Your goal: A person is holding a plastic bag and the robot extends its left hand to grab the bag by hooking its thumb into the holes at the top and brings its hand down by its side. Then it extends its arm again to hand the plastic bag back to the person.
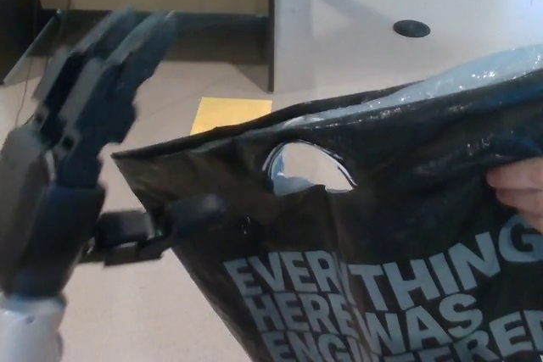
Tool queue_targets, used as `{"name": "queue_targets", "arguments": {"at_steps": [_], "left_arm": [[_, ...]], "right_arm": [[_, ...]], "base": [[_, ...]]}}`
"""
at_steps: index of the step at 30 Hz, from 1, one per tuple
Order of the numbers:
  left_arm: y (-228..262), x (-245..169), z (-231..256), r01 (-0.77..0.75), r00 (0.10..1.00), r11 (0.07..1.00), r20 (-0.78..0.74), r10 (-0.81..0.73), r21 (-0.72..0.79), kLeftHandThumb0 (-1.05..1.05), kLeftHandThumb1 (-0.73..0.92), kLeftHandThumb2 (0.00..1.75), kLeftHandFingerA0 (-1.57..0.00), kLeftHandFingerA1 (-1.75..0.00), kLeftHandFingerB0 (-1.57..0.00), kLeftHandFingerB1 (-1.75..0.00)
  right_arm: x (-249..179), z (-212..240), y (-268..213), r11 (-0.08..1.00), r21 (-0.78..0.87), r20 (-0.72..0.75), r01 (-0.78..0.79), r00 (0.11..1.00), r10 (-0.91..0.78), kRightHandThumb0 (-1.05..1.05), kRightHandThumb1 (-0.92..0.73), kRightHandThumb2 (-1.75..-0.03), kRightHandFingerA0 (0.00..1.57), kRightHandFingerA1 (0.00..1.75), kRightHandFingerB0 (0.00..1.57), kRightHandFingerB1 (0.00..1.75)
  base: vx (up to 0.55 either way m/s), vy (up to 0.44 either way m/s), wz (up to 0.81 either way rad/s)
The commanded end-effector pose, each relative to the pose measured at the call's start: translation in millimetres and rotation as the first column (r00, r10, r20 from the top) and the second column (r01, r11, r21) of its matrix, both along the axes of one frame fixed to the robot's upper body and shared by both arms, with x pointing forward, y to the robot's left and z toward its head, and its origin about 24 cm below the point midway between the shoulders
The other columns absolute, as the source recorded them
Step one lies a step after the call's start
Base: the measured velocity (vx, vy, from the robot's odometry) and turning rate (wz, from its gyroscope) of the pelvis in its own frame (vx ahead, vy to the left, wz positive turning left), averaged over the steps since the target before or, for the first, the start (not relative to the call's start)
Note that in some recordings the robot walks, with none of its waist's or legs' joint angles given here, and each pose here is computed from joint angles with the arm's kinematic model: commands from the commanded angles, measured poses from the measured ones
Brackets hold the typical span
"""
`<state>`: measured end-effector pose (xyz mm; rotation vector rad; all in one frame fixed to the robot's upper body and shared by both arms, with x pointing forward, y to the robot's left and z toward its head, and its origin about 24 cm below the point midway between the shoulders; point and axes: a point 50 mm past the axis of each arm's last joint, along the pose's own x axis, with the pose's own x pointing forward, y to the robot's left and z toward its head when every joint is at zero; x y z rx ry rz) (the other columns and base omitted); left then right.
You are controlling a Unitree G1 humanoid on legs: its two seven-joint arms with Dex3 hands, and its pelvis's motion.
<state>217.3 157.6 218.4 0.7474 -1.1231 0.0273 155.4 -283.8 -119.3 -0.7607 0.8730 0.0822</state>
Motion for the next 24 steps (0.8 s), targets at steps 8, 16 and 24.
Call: {"name": "queue_targets", "arguments": {"at_steps": [8,16,24], "left_arm": [[-36,24,8,-0.073,0.993,0.984,-0.080,0.087,0.161,-0.61,0.39,0.75,-0.03,-0.35,-0.08,-0.26],[-55,38,-14,-0.067,0.981,0.982,-0.168,0.097,0.177,-0.31,0.23,0.83,-0.02,-0.50,0.00,-0.47],[-60,57,0,-0.119,0.977,0.976,-0.156,0.149,0.182,-0.30,0.30,0.86,-0.01,-0.49,0.00,-0.47]], "right_arm": [[1,4,-9,0.999,-0.030,-0.001,-0.011,1.000,0.011,-0.33,-0.67,-0.61,0.74,0.47,0.55,0.39],[-15,2,-18,1.000,-0.026,-0.037,0.003,0.999,-0.004,-0.31,-0.67,-0.60,0.69,0.47,0.54,0.39],[-14,1,-15,1.000,-0.025,-0.039,-0.005,0.999,0.004,-0.41,-0.57,-0.80,0.65,0.57,0.51,0.51]], "base": [[0.00,0.000,0.00],[0.00,0.000,0.00],[0.00,0.000,0.00]]}}
